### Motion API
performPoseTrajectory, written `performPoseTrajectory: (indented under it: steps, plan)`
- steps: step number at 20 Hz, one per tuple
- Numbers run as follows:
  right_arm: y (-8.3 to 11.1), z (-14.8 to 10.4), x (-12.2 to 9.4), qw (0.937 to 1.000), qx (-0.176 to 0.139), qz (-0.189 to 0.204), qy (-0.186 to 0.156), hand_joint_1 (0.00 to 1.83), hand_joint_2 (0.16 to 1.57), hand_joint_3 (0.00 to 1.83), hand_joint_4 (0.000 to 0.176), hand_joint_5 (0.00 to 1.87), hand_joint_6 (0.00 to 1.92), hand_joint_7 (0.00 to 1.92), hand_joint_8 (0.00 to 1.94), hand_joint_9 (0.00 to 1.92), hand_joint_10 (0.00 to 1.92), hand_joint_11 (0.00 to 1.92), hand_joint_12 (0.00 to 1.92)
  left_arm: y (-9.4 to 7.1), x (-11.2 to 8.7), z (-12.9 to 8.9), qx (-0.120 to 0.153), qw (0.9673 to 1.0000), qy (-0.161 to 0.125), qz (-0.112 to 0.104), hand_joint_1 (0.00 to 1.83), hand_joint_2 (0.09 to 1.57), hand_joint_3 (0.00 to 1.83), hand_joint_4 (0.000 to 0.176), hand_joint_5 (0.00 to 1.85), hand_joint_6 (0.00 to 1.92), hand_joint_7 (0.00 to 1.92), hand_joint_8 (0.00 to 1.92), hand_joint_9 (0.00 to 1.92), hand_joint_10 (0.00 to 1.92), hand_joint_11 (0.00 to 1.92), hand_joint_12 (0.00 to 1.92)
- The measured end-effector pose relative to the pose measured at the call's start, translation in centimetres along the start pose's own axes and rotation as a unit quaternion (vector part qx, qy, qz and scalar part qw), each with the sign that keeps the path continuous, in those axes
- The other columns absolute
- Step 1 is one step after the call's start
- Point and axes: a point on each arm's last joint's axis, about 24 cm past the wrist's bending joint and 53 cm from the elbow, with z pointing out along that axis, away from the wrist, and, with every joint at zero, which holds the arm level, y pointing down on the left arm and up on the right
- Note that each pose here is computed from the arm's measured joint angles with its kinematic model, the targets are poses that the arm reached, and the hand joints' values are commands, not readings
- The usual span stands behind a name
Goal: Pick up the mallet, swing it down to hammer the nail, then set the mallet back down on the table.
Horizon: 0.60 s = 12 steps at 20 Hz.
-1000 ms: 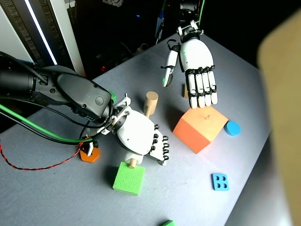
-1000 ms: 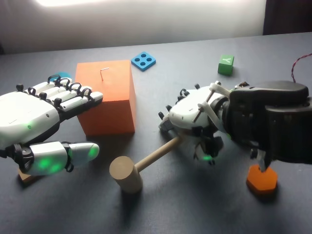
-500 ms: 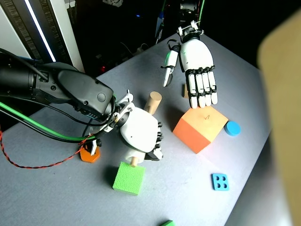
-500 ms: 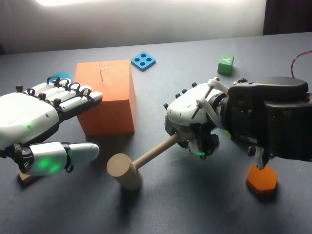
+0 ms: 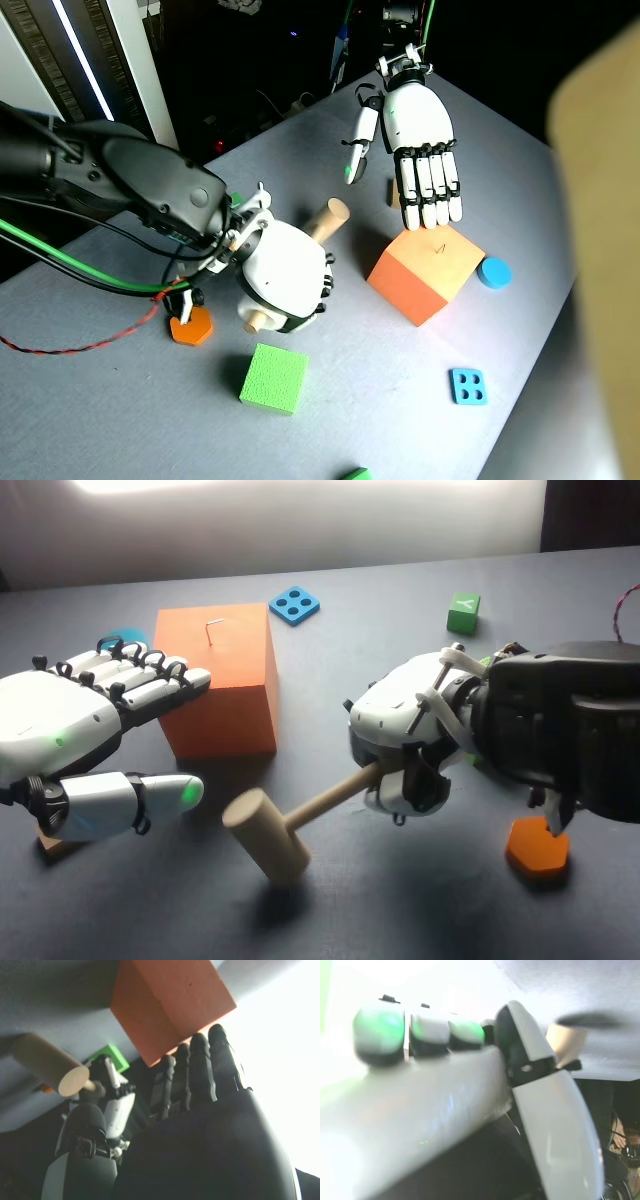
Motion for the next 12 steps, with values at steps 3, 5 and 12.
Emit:
performPoseTrajectory:
  steps: [3,5,12]
  plan:
    - [0.7,-1.4,-1.0,0.9999,-0.007,-0.002,-0.011,0.22,1.57,0.01,0.000,1.16,1.92,1.45,1.94,1.55,1.92,1.62,1.92,0.0,0.0,0.0,0.000,1.0000,-0.001,0.000,0.00,1.29,0.00,0.000,0.13,0.00,0.10,0.00,0.08,0.00,0.02,0.06]
    - [0.9,-2.3,-1.5,0.9998,-0.008,-0.003,-0.016,0.32,1.57,0.01,0.000,1.15,1.92,1.45,1.94,1.55,1.92,1.62,1.92,0.0,0.0,0.0,0.000,1.0000,0.000,0.000,0.00,1.29,0.00,0.000,0.16,0.01,0.13,0.01,0.10,0.01,0.04,0.07]
    - [-2.9,-5.5,-4.0,0.9968,0.050,0.039,-0.049,0.44,1.55,0.00,0.000,1.15,1.92,1.41,1.94,1.50,1.92,1.56,1.92,-0.1,0.0,0.0,0.001,1.0000,-0.001,0.000,0.00,1.29,0.00,0.000,0.15,0.00,0.14,0.01,0.12,0.01,0.06,0.09]
